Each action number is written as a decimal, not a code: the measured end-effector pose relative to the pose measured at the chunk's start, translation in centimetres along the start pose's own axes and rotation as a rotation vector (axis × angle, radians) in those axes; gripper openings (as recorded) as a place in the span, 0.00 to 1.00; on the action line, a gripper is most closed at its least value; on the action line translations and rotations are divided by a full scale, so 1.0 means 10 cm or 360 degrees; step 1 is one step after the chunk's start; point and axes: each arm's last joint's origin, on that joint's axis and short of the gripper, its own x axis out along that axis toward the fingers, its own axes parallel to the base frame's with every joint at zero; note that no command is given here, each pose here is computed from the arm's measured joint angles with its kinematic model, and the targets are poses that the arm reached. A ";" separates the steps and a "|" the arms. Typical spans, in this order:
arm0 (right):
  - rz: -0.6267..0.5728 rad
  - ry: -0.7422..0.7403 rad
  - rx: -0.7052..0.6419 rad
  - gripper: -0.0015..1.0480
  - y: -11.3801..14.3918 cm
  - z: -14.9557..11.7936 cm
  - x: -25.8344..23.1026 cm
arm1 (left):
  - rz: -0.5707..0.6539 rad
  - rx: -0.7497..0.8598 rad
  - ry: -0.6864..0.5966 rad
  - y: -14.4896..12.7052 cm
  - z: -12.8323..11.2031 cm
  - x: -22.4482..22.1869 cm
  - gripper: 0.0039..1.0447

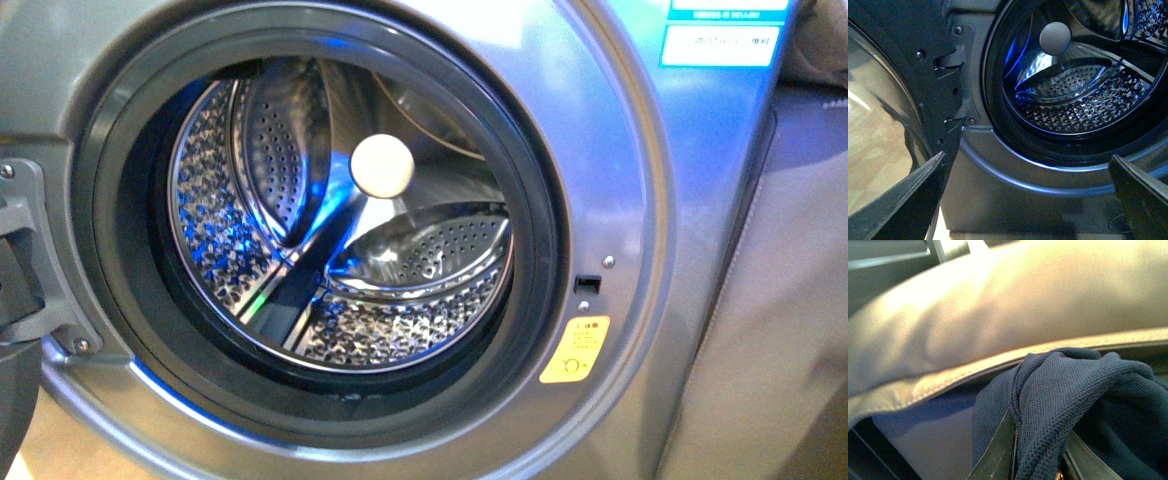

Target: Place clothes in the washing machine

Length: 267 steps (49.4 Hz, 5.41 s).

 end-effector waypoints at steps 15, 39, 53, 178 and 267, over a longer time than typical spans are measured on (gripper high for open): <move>0.0094 -0.0255 -0.0130 0.11 0.32 1.01 0.12 | 0.0000 -0.0001 0.0000 0.00 0.00 0.00 0.94; 0.0425 -0.0574 -0.0262 0.10 1.52 2.47 -0.01 | 0.0000 0.0000 0.0000 0.00 0.00 0.00 0.94; 0.0803 -0.0435 -0.0198 0.10 2.43 2.29 0.12 | 0.0000 0.0000 0.0000 0.00 0.00 0.00 0.94; 0.1273 -0.0264 -0.0268 0.10 3.85 1.45 0.28 | -0.1193 -0.0115 -0.0405 -0.28 1.67 1.06 0.94; 0.1255 -0.0269 -0.0279 0.10 3.84 1.45 0.29 | -0.0408 -0.0013 -0.0389 -1.44 1.94 1.77 0.94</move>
